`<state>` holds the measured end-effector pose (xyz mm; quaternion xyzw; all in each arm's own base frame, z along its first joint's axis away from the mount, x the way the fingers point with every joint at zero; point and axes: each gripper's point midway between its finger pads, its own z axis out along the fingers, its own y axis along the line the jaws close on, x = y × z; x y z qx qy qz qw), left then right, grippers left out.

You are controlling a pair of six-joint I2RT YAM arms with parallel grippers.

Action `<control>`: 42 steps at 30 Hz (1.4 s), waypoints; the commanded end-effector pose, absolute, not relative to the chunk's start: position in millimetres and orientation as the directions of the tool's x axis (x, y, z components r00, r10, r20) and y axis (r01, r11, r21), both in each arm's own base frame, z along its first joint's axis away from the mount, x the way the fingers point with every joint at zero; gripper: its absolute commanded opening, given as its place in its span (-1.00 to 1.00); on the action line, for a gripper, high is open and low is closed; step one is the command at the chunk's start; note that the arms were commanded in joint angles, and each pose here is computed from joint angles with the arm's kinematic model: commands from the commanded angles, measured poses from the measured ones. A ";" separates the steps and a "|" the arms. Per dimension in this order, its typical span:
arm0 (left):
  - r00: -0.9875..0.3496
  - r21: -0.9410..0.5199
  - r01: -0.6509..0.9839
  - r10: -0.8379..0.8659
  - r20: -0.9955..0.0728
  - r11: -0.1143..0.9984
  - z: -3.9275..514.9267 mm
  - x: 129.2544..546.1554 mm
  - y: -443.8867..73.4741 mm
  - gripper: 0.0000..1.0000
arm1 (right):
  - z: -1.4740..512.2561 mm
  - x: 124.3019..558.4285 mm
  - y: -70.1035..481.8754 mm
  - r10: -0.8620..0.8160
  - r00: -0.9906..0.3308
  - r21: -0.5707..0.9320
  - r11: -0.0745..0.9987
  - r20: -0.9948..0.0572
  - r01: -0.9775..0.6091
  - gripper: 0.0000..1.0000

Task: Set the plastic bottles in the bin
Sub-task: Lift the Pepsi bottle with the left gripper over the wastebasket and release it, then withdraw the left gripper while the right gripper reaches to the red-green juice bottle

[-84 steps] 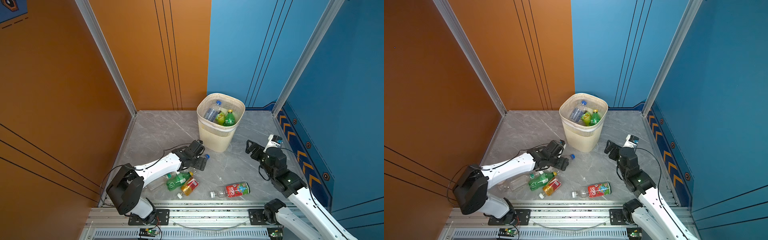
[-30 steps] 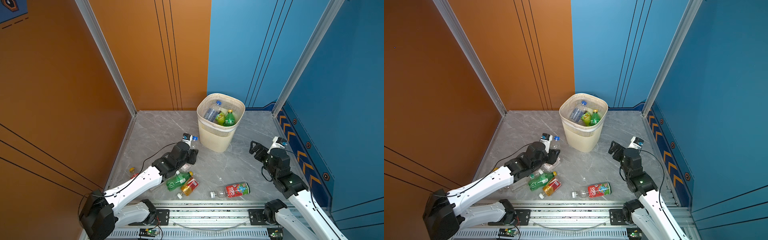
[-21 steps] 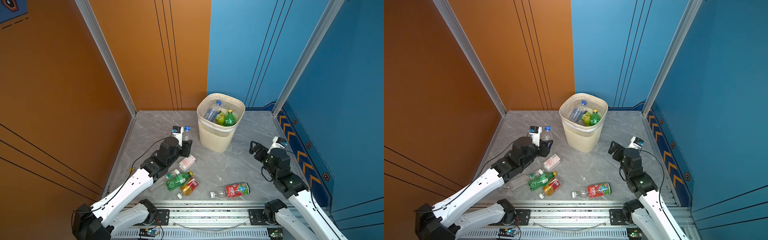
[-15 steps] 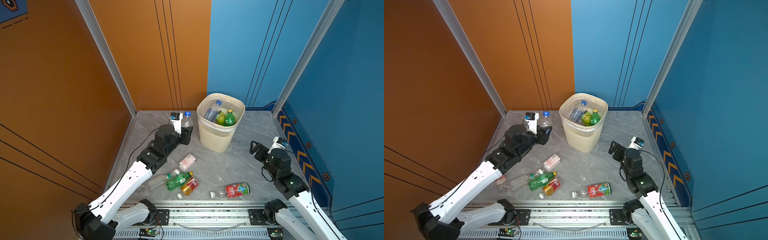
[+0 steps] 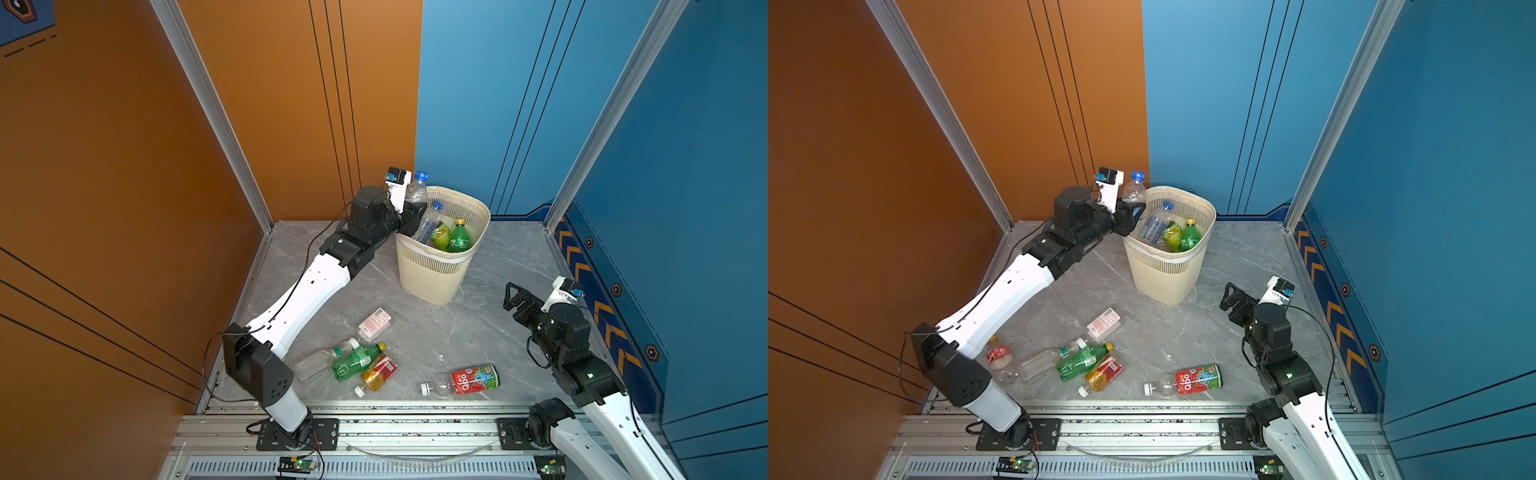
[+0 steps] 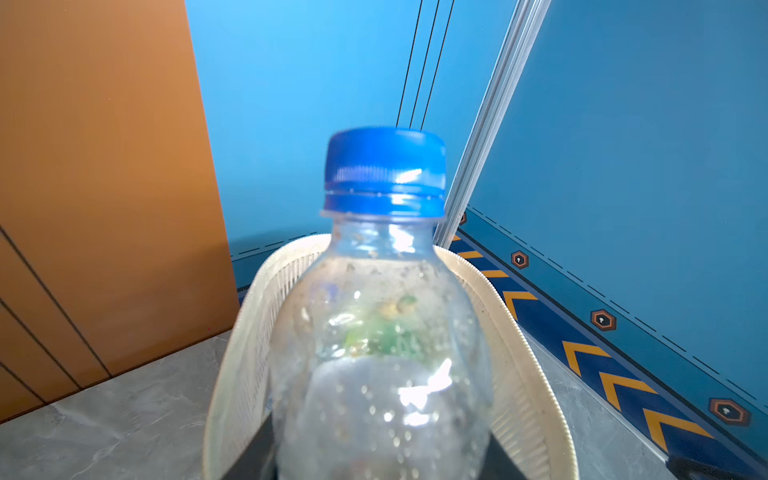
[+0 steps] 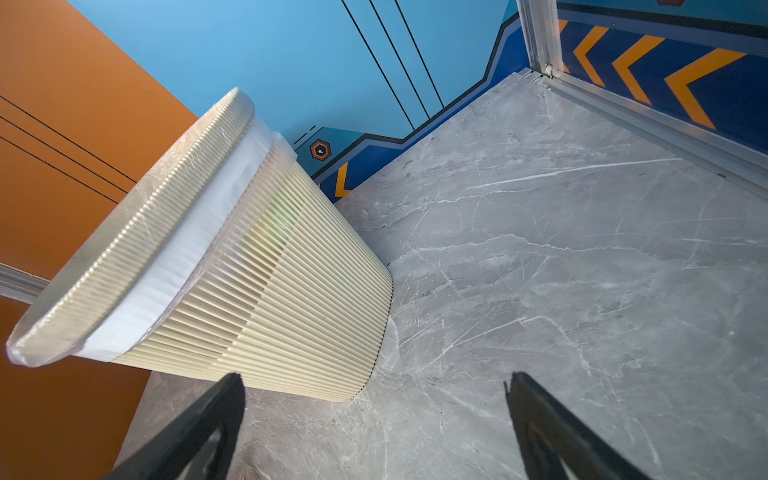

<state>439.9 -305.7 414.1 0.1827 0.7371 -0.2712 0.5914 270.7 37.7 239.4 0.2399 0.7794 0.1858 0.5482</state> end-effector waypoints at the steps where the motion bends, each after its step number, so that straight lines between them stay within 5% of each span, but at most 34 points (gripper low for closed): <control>1: -0.215 -0.163 0.636 -0.030 -0.976 0.755 427.4 442.8 -318.3 -0.09 | 228.8 267.0 35.2 0.583 -0.306 0.549 0.812 -0.753 0.196 0.99; 9: -0.290 -0.177 0.614 0.012 -0.957 0.769 399.4 468.2 -330.5 -0.06 | 228.0 267.2 36.0 0.586 -0.309 0.554 0.810 -0.749 0.194 0.99; 12: -0.313 -0.187 0.605 0.016 -0.950 0.774 389.3 472.5 -332.0 0.10 | 228.1 266.2 36.2 0.587 -0.312 0.555 0.809 -0.747 0.192 0.99; 16: -0.328 -0.182 0.573 0.020 -0.945 0.799 386.4 474.4 -325.6 1.00 | 231.1 265.1 34.8 0.586 -0.308 0.554 0.810 -0.750 0.194 0.99; 26: -0.199 -0.153 0.514 -0.056 -0.978 0.844 422.5 423.8 -272.5 0.95 | 228.5 264.7 34.1 0.593 -0.314 0.556 0.805 -0.742 0.206 0.99; 36: -0.442 -0.305 0.204 -0.190 -0.877 0.930 231.7 328.5 -160.8 0.95 | 205.7 266.6 42.2 0.609 -0.391 0.561 0.791 -0.690 0.244 0.99; 42: -0.480 -0.327 0.157 -0.217 -0.850 0.932 208.2 308.4 -138.7 0.95 | 179.2 261.2 51.3 0.645 -0.481 0.557 0.761 -0.594 0.332 0.99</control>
